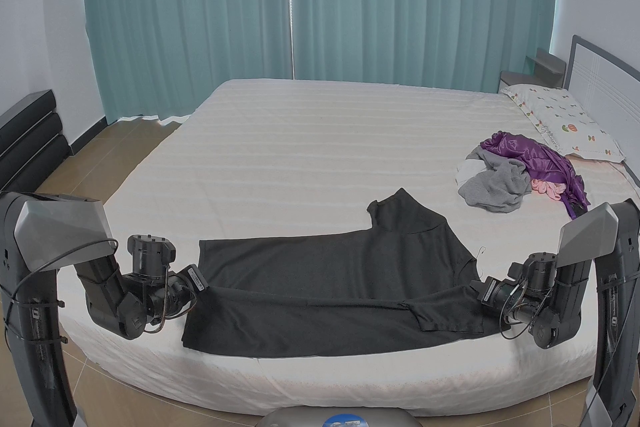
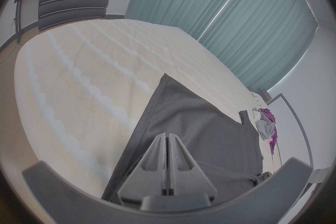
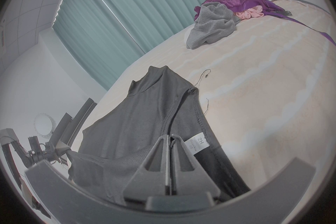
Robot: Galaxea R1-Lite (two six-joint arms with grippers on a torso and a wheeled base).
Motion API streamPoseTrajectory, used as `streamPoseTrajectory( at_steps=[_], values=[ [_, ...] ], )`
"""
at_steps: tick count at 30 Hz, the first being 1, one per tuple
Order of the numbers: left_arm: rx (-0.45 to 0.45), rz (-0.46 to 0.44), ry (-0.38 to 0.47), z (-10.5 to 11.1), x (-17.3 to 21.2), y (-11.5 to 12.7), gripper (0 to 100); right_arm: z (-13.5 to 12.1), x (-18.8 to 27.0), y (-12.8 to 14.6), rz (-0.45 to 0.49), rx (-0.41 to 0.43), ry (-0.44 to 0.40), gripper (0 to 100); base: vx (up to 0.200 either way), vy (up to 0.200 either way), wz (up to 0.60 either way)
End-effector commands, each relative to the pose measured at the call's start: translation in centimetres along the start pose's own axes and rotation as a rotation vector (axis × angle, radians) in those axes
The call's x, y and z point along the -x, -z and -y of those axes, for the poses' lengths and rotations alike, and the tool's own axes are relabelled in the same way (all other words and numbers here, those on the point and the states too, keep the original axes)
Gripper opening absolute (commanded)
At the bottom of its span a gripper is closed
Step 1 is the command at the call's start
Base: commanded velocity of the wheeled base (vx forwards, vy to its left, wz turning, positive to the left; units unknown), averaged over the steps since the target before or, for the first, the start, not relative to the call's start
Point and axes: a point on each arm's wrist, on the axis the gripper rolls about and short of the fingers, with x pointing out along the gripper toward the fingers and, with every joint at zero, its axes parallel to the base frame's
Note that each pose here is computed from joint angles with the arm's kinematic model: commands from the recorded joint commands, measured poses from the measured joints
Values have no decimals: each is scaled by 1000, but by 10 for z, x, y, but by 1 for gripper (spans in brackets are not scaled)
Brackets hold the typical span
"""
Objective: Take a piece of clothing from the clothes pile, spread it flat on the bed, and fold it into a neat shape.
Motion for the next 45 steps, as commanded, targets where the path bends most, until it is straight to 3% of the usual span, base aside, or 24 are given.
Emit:
streamPoseTrajectory(
  at_steps=[1, 16, 45],
  values=[
    [1, 13, 11, 3, 15, -4, 0, -11, 15, -13, 37, -15, -22, 0, 0, 0, 0],
    [-3, 41, -9, 3, 61, -5, 0, -20, 67, -27, 48, -98, -13, 0, 0, 0, 0],
    [-10, -46, -67, -20, 112, 22, 0, -38, 141, -18, 16, -117, -6, 0, 0, 0, 0]
  ],
)
